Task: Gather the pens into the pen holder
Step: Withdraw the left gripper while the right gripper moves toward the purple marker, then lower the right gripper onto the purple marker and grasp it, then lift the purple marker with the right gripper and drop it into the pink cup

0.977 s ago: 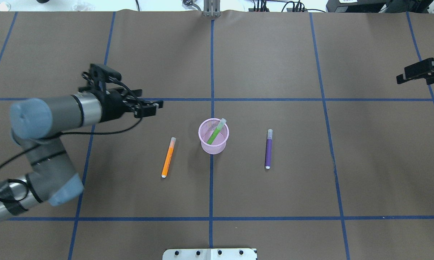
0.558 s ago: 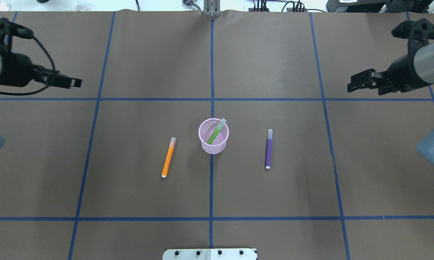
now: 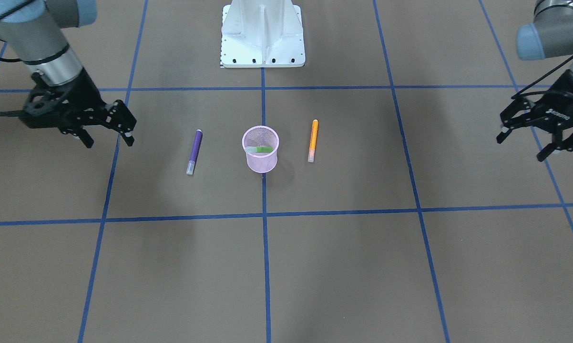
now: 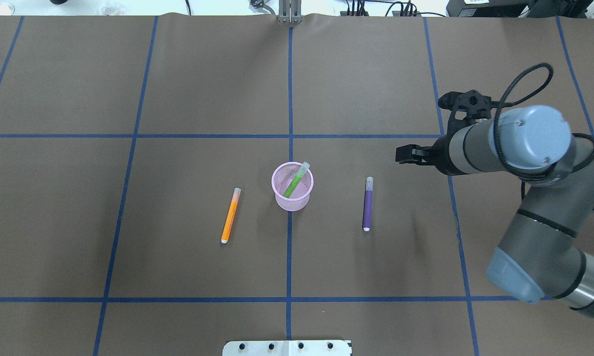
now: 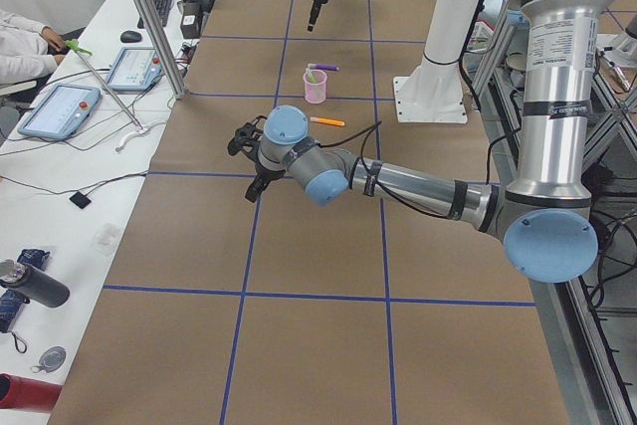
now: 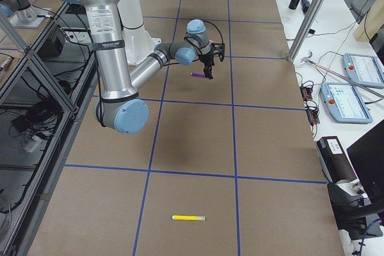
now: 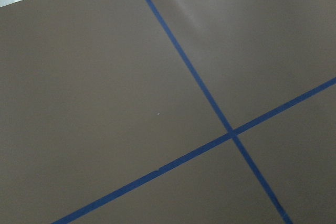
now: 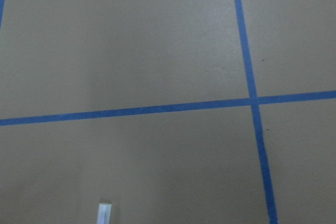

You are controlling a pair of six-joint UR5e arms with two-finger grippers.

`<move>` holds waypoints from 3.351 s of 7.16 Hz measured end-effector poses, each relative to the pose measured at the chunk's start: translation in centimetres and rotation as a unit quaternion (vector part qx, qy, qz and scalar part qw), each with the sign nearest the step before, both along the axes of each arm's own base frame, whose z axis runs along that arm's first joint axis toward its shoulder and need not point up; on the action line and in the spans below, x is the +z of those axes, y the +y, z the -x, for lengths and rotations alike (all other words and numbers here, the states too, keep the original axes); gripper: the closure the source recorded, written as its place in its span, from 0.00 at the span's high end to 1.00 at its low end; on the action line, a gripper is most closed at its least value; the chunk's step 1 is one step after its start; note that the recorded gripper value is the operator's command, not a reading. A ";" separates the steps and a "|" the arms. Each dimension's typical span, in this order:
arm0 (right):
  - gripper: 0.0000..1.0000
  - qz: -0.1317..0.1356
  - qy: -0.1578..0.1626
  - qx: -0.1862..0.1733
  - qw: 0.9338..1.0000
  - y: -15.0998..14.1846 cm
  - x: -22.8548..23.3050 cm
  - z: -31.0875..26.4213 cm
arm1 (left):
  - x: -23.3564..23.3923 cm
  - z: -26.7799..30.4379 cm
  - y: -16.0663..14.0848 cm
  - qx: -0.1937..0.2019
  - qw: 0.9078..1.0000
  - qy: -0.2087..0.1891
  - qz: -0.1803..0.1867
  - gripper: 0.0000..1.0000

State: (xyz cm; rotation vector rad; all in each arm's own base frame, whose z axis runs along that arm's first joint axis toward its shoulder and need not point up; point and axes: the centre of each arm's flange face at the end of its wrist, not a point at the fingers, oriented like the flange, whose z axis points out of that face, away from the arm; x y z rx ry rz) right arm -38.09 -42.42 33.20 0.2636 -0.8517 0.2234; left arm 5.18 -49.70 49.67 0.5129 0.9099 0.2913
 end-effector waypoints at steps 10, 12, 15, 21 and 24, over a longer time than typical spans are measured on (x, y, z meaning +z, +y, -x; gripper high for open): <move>0.51 0.029 0.025 0.023 0.999 2.6 0.9 12.6 | 0.7 5.3 5.0 -0.022 1.000 -0.010 -0.002 1.00; 0.44 0.030 0.029 0.021 0.999 2.8 1.1 12.8 | 0.9 5.3 5.4 -0.022 1.000 -0.010 -0.003 1.00; 0.36 0.029 0.031 0.015 0.999 3.0 0.8 13.4 | 1.2 5.4 5.6 -0.022 1.000 -0.011 -0.001 1.00; 0.00 0.027 0.038 0.009 0.999 2.9 1.2 13.8 | 1.3 5.3 5.6 -0.021 1.000 -0.011 0.000 1.00; 0.00 0.014 0.030 0.031 0.999 2.1 -4.1 11.7 | 1.7 5.2 5.8 -0.020 1.000 -0.011 0.005 1.00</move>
